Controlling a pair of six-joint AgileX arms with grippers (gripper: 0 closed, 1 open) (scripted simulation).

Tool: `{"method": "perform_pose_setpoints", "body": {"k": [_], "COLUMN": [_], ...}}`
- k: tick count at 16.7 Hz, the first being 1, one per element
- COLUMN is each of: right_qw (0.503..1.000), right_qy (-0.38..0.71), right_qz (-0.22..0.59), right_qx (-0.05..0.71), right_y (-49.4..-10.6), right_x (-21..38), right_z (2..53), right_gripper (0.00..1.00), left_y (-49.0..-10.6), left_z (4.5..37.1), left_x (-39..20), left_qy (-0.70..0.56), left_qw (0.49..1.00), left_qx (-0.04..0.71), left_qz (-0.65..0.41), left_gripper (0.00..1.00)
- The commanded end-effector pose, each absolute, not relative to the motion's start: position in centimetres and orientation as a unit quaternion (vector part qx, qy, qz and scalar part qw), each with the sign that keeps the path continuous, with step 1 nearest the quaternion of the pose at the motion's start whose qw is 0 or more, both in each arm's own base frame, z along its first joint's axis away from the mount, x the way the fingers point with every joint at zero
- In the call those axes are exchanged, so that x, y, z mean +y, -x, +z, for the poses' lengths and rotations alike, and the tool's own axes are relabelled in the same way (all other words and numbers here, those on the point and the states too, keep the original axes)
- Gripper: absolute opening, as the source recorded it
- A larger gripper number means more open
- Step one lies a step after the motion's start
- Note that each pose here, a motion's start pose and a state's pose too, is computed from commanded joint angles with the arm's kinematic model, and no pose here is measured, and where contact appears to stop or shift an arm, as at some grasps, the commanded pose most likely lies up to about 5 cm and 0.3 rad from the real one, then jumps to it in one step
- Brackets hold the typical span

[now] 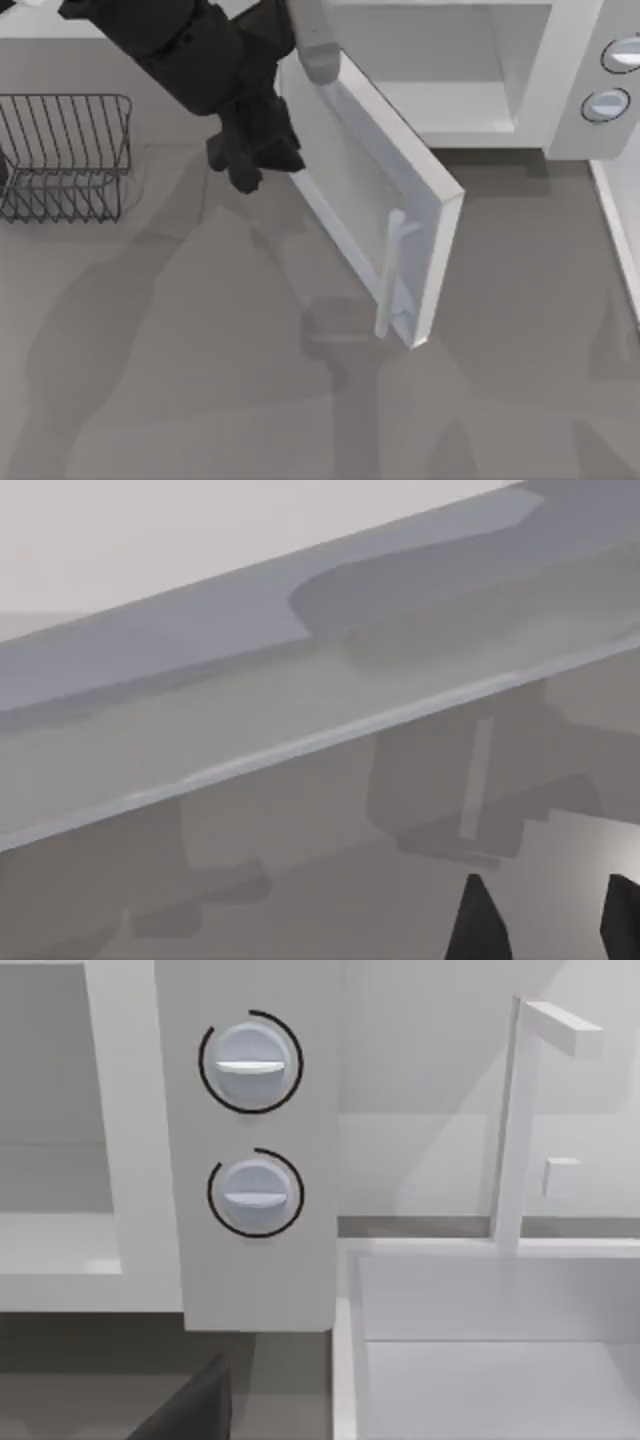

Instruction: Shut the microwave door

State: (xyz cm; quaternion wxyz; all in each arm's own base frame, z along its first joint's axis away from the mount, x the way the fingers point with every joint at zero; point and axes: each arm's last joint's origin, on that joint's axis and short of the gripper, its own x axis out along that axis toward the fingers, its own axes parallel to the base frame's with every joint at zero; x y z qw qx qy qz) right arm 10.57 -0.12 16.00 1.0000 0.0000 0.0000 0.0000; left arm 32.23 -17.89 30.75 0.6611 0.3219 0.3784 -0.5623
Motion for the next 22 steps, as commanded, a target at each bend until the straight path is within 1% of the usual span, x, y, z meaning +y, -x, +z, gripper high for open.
{"method": "perform_pose_setpoints", "body": {"k": [1,2,10,16,22], "right_qw": [1.000,1.000,1.000,1.000,1.000], "right_qy": [0.000,0.000,0.000,0.000,0.000], "right_qz": [0.000,0.000,0.000,0.000,0.000], "right_qx": [0.000,0.000,0.000,0.000,0.000], "right_y": [-10.6,-10.6,-10.6,-10.6,-10.6], "right_x": [-0.1,-0.1,-0.1,-0.1,-0.1], "right_z": [16.0,16.0,16.0,16.0,16.0], "right_gripper": [1.00,1.00,1.00,1.00,1.00], "left_y": [-32.2,-32.2,-32.3,-32.2,-32.2], "left_z": [30.7,30.7,30.8,30.7,30.8], "left_x": [-17.9,-17.9,-17.8,-19.7,-20.0], "left_qy": [-0.322,-0.322,-0.321,-0.321,-0.321], "left_qw": [0.661,0.661,0.662,0.661,0.662], "left_qx": [0.378,0.378,0.379,0.380,0.379], "left_qz": [-0.562,-0.562,-0.562,-0.562,-0.562], "left_gripper": [0.02,0.00,0.00,0.00,0.00]}}
